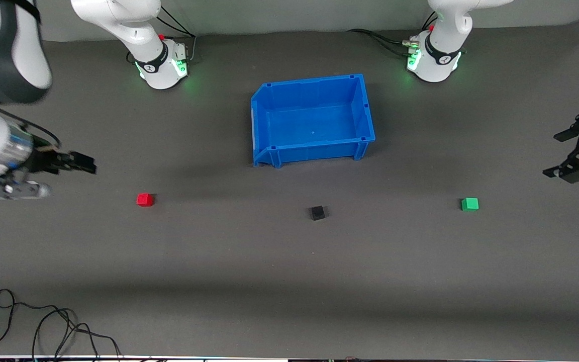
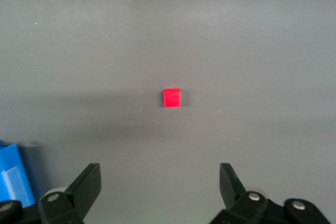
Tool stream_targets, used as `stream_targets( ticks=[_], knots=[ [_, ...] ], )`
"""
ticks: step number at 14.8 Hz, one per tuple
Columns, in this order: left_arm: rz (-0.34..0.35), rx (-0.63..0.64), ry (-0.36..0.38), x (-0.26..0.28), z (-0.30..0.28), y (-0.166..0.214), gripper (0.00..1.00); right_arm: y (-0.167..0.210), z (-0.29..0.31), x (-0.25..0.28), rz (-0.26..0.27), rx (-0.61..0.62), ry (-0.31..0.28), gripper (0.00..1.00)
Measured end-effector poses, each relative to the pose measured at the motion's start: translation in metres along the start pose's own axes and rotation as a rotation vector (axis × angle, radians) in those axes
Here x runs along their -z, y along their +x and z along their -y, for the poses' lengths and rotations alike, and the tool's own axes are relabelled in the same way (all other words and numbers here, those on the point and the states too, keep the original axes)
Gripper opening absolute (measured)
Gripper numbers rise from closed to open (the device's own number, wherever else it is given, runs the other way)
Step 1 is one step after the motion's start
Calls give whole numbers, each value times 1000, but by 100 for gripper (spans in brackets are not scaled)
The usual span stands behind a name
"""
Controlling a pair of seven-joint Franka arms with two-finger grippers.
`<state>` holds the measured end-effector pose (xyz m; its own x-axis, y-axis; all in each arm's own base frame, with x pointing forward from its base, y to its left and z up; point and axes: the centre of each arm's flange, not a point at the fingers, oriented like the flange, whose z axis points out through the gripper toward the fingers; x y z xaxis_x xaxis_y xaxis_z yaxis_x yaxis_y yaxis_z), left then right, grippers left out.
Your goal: Attach green and red cubes to black cube
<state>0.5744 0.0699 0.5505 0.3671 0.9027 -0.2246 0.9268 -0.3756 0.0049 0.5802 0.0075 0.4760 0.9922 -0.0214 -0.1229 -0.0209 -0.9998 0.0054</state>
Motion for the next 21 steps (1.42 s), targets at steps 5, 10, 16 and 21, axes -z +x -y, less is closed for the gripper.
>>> stream_targets(
  ticks=[5, 10, 16, 21],
  knots=[
    [121, 204, -85, -68, 25, 64, 100, 11, -3, -96, -1, -6, -1, 100],
    [171, 346, -157, -161, 41, 89, 100, 1, -7, -181, -37, -12, 0, 100],
    [213, 380, -212, -261, 36, 111, 100, -7, -15, -265, -73, -25, -4, 100],
    [202, 330, -253, -327, 35, 117, 100, -11, -16, -320, -115, -27, -6, 100]
  ],
)
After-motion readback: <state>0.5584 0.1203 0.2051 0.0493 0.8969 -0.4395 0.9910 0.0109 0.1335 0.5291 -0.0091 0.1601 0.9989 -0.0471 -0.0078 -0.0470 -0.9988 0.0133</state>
